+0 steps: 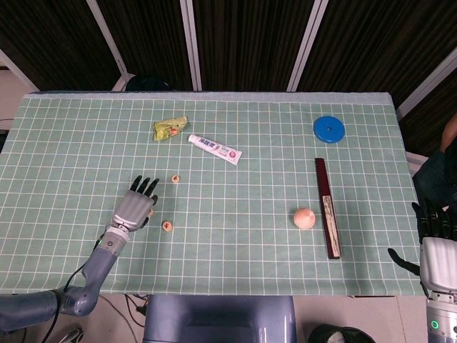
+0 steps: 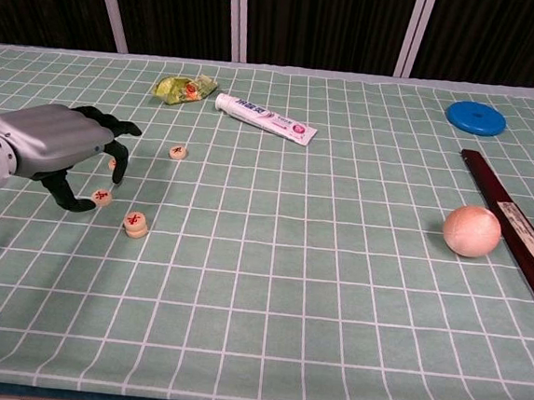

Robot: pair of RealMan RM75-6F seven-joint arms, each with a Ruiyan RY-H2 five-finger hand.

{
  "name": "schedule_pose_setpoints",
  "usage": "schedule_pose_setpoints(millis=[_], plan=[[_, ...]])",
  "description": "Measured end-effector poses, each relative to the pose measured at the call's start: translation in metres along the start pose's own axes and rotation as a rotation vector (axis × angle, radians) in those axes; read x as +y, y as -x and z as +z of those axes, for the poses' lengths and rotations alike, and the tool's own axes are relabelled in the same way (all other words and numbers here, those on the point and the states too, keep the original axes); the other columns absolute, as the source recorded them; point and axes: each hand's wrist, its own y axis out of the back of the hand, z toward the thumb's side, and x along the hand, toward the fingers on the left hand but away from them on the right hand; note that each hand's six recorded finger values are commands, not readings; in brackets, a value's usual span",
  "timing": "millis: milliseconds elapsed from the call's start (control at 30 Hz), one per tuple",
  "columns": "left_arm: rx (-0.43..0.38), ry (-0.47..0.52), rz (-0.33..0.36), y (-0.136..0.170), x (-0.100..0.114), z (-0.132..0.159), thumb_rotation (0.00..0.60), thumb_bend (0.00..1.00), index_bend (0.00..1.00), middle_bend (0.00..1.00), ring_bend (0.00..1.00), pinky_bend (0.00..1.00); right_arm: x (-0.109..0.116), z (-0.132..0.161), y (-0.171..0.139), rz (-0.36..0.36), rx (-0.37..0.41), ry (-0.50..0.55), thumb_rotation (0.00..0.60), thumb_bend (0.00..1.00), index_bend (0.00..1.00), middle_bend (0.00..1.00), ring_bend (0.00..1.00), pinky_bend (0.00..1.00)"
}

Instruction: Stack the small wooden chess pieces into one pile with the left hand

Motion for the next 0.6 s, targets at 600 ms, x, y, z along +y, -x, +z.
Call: schedule_pose_setpoints(millis=[600], plan=[[0.020,-0.068,0.009,-0.0011,-0.0035,-0.0003,0.600,0.29,0.47,0.00,0.00,0.00,-0.0001,-0.0010,0.0003,0.000,-0.009,0.001,0.600,0.23,0.09,0.01,0.00,0.00]])
